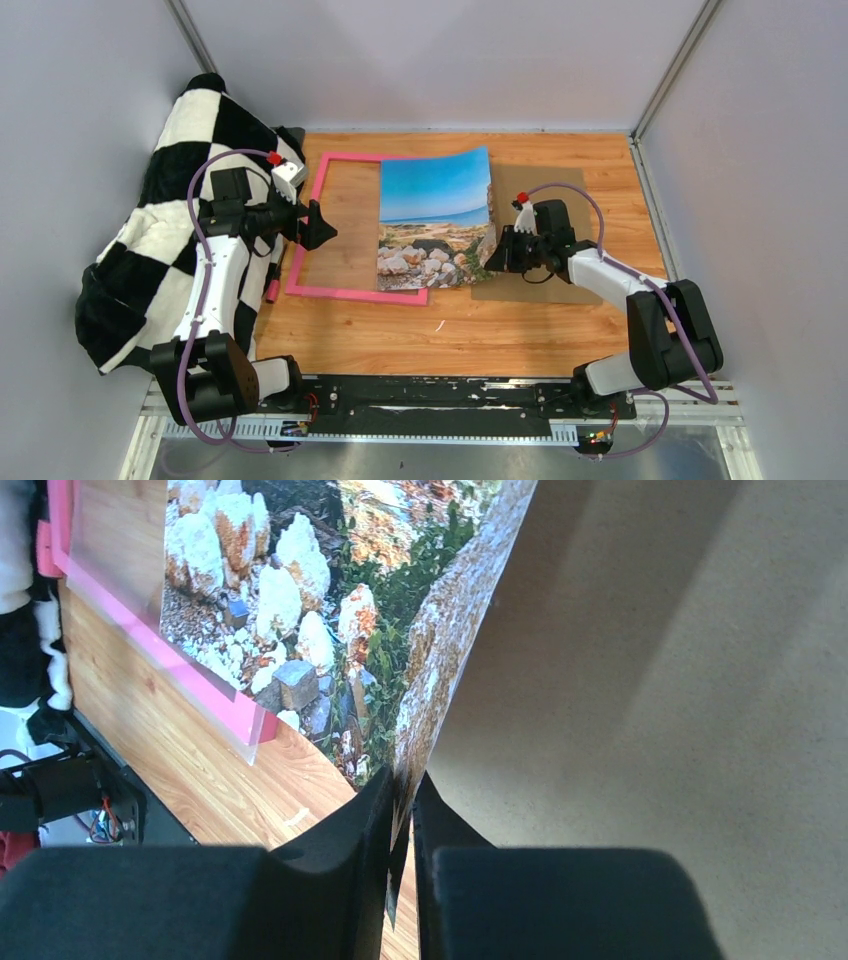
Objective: Take the photo out of the frame
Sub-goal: Place the photo at the center of the board.
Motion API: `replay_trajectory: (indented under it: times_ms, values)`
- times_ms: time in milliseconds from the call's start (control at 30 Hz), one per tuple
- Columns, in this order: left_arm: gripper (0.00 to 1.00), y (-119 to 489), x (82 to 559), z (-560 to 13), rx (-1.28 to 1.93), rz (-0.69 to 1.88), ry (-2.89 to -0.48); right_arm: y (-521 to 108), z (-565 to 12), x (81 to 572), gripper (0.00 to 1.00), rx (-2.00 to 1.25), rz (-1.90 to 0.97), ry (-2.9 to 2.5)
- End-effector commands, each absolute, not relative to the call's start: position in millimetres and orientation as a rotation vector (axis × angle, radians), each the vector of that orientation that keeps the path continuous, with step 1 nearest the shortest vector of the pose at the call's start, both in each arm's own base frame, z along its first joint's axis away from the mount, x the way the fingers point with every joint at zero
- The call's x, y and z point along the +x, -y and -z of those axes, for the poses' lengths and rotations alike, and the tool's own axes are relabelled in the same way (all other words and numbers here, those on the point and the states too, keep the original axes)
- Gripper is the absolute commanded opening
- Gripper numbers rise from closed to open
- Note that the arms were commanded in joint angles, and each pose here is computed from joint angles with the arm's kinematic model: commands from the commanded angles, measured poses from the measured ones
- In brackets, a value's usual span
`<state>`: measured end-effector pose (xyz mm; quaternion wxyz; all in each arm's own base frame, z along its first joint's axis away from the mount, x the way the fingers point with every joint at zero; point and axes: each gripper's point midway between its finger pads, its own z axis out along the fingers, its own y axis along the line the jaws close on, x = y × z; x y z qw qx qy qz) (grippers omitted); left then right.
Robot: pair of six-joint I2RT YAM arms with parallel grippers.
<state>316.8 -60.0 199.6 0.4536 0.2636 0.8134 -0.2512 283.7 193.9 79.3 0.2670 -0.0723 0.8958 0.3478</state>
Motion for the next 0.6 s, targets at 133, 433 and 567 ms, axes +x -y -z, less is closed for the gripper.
replay_trajectory:
  times_ms: [133, 433, 567]
  values:
    - [1.0, 56.5, 321.3, -206.0, 0.647, 0.594, -1.987, -175.1, -73.3, 289.6, 0.13, -0.085, -0.809, -2.465]
    - [1.0, 52.5, 322.2, -204.8, 0.641, 0.562, -1.997, -164.0, -51.3, 287.0, 0.12, 0.047, -0.73, -2.537]
    - [1.0, 50.9, 323.6, -204.8, 0.64, 0.549, -1.998, -167.2, -51.6, 284.2, 0.28, 0.06, -0.757, -2.547]
